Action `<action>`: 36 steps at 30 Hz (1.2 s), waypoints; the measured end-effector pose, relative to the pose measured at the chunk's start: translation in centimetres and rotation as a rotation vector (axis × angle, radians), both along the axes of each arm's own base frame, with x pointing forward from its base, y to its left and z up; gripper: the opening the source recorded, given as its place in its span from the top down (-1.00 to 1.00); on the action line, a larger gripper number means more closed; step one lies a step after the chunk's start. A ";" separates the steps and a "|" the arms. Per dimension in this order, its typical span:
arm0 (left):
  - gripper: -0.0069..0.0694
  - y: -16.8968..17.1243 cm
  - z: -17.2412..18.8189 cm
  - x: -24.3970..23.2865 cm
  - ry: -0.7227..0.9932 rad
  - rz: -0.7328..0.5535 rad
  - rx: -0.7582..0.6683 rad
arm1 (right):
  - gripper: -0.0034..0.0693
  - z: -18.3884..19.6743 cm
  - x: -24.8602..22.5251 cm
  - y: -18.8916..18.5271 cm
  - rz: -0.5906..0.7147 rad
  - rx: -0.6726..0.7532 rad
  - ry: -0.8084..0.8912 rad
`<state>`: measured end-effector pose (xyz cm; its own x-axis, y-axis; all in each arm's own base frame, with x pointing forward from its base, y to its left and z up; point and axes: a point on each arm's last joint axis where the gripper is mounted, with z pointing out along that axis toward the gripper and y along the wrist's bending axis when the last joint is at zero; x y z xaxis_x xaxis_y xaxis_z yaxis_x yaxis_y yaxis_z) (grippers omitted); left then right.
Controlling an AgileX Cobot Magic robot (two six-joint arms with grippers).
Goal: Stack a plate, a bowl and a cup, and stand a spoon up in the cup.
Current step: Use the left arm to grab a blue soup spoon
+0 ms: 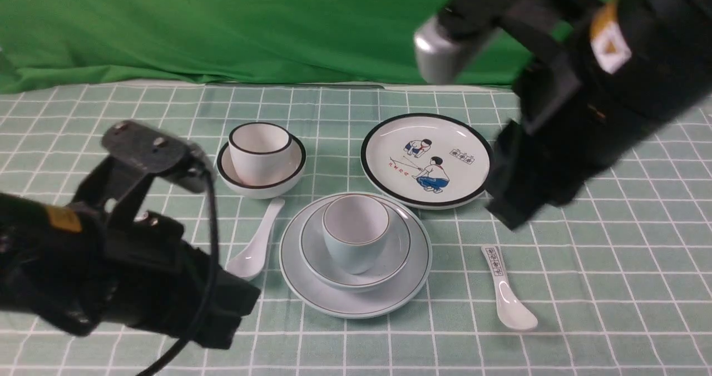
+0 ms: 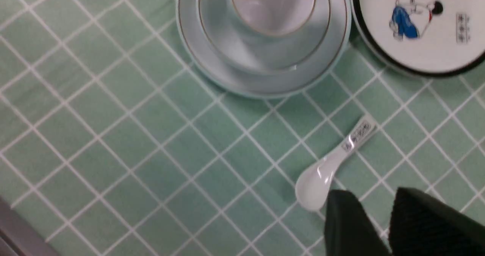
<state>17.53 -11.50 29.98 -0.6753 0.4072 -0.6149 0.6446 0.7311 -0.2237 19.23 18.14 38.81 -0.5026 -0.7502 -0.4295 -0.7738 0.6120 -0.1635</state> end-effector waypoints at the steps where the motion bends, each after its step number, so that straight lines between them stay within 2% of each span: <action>1: 0.82 -0.6 0.0 0.5 0.009 0.002 0.017 | 0.31 -0.3 -0.9 -0.9 -0.001 0.003 -0.005; 3: 0.82 -1.0 -0.1 1.1 0.027 0.016 0.040 | 0.30 -0.6 -1.7 -1.7 0.003 0.020 -0.022; 6: 0.82 -1.7 -0.8 3.8 0.110 0.098 0.171 | 0.27 -1.6 -4.0 -4.1 0.008 0.050 -0.067; 10: 0.80 -2.7 -2.3 7.5 0.166 0.132 0.305 | 0.26 -2.3 -6.0 -6.3 0.011 0.088 -0.123; 15: 0.70 -2.7 -4.2 11.8 0.201 0.197 0.333 | 0.26 -2.4 -7.5 -7.8 0.004 0.122 -0.155; 20: 0.41 -1.1 -6.6 15.8 0.232 0.282 0.346 | 0.26 -2.2 -8.3 -8.7 -0.027 0.144 -0.156; 28: -0.14 -1.3 -9.8 18.0 0.194 0.293 0.343 | 0.26 -2.2 -8.4 -8.8 -0.069 0.169 -0.146; 31: -0.24 -1.4 -10.7 18.9 0.133 0.277 0.356 | 0.26 -2.2 -8.4 -8.8 -0.077 0.173 -0.142; 36: -0.24 -1.5 -12.0 19.6 0.106 0.267 0.372 | 0.26 -2.2 -8.4 -8.8 -0.093 0.181 -0.136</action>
